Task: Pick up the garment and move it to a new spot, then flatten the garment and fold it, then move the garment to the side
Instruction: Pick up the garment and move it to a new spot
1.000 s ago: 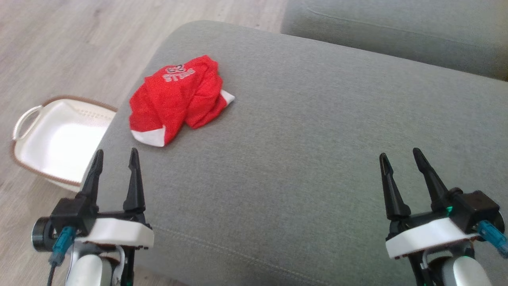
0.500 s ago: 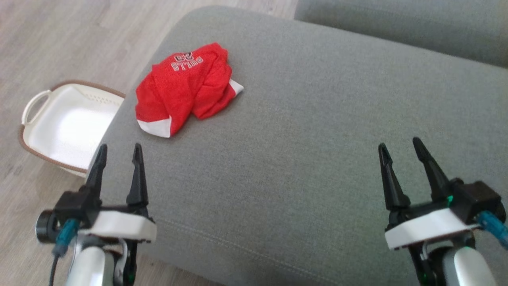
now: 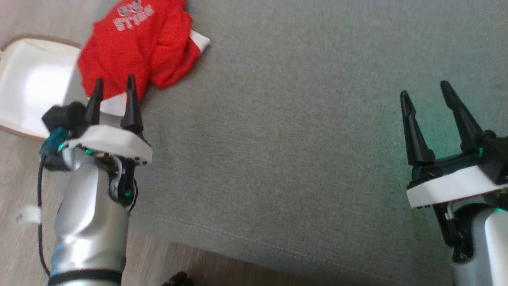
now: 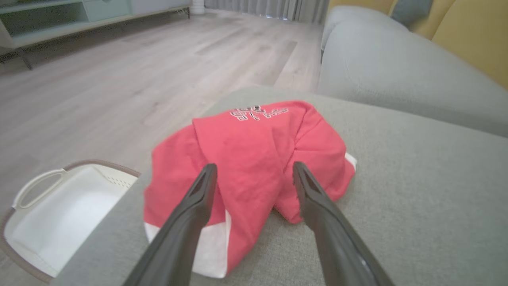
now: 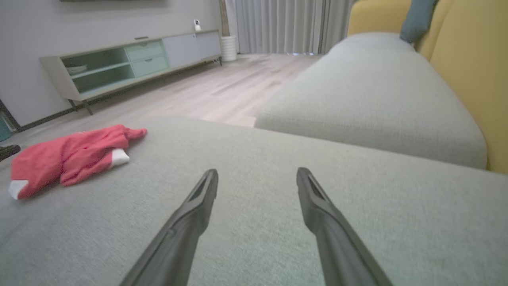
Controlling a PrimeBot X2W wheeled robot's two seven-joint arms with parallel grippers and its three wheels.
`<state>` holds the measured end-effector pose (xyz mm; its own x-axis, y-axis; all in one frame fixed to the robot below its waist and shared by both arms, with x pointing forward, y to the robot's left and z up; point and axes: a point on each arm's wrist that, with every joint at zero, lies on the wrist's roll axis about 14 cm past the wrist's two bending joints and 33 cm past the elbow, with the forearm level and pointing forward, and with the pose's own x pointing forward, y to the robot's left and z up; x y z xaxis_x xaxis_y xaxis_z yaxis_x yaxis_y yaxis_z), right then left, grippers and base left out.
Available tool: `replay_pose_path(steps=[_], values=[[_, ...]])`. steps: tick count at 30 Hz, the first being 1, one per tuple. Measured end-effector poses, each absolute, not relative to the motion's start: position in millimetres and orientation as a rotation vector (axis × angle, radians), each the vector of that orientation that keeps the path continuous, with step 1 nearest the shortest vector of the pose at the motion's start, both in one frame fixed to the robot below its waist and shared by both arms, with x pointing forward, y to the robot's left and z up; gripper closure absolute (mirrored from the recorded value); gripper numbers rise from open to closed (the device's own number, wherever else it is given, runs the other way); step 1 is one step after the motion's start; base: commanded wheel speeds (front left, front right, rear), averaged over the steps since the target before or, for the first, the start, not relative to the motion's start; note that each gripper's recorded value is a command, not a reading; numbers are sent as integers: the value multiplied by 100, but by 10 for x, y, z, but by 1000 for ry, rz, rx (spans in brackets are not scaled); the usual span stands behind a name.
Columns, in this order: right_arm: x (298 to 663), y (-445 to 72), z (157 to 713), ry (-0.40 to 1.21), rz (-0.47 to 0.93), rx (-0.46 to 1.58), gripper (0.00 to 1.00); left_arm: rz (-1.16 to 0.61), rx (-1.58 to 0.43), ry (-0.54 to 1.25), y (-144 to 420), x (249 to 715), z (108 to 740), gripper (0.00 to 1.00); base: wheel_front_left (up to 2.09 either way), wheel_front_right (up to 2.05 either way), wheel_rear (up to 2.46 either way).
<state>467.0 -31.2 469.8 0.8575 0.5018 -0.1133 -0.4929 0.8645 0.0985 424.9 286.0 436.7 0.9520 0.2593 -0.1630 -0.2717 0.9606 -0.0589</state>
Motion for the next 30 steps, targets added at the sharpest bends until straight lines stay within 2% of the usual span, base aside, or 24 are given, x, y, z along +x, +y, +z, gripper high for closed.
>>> replay_pose_path(steps=[6, 11, 12, 13, 14, 20, 30], values=[[4763, -477, 4303, 230, 481, 71, 0, 258, -124, 398, 2842, 4421, 3607, 0, 0, 0, 0], [4843, -498, 4297, 219, 471, 75, 0, 278, -145, 459, 2901, 4529, 3473, 0, 0, 0, 0], [4853, -495, 4306, 216, 471, 76, 0, 281, -145, 460, 2918, 4552, 3481, 18, 0, 0, 0], [4860, -493, 4315, 213, 471, 78, 0, 282, -142, 457, 2935, 4572, 3500, 75, 0, 0, 0], [4861, -494, 4323, 211, 471, 79, 0, 285, -140, 449, 2956, 4590, 3531, 100, 0, 0, 0], [4813, -506, 4457, 186, 461, 83, 0, 267, -71, 231, 3063, 4760, 4187, 100, 0, 0, 0], [4608, -535, 4901, 81, 445, 112, 0, 256, 2, -25, 3029, 4380, 4990, 100, 0, 0, 0]])
